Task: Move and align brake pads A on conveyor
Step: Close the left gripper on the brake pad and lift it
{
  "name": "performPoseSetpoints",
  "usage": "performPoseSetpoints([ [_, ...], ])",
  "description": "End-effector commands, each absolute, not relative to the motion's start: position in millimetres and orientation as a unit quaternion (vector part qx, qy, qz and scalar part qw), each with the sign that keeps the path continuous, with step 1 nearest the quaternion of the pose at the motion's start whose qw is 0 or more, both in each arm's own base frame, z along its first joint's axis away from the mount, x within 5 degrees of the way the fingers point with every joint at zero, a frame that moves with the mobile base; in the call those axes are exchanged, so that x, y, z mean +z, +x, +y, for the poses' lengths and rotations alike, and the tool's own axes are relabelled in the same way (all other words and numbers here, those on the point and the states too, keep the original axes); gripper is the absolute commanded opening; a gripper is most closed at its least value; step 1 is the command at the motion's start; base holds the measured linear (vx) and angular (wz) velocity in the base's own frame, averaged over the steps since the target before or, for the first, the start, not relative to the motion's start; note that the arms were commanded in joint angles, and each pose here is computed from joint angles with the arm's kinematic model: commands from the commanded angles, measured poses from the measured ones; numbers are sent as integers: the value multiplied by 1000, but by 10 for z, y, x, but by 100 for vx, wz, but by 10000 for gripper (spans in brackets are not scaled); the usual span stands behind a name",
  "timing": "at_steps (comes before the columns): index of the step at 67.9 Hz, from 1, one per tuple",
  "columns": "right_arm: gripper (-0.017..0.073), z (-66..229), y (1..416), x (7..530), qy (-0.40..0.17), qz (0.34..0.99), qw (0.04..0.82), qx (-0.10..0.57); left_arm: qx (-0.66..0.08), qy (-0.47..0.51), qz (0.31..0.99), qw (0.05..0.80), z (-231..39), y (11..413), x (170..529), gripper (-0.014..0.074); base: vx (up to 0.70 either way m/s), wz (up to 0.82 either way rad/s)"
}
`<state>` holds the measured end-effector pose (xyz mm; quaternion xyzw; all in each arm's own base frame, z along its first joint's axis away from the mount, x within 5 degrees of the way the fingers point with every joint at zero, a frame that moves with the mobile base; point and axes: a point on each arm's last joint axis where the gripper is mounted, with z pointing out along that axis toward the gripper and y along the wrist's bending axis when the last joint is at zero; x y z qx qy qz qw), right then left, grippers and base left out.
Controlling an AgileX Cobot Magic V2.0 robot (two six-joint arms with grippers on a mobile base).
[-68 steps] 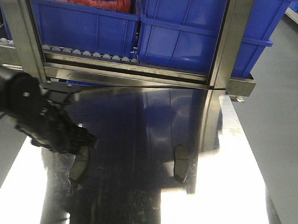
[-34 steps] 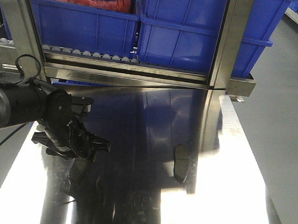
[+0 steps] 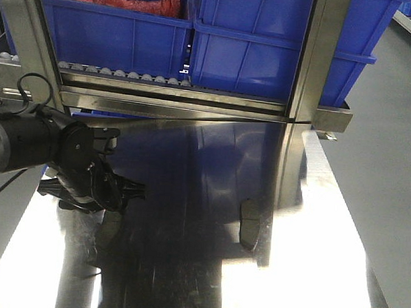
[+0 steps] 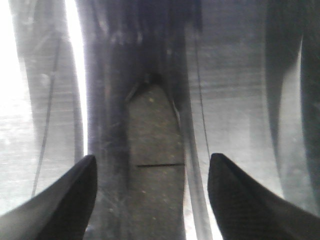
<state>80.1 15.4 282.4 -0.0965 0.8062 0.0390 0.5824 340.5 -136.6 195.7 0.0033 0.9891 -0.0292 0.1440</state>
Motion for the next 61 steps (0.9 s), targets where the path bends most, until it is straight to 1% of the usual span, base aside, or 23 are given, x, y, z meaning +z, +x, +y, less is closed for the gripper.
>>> performPoseSetpoints([
  [1, 326, 145, 826, 2969, -91, 779, 619, 34, -49, 3, 980, 195, -1372, 3451, 2220, 461, 0, 0],
  [22, 326, 145, 826, 2969, -91, 779, 619, 34, -53, 22, 980, 190, -1385, 3441, 2217, 461, 0, 0],
  [37, 326, 145, 826, 2969, -91, 779, 619, 34, -40, 38, 990, 133, -1409, 3449, 1947, 461, 0, 0],
  [61, 326, 145, 826, 2969, -91, 779, 619, 34, -41, 35, 991, 125, -1430, 3482, 1826, 461, 0, 0],
])
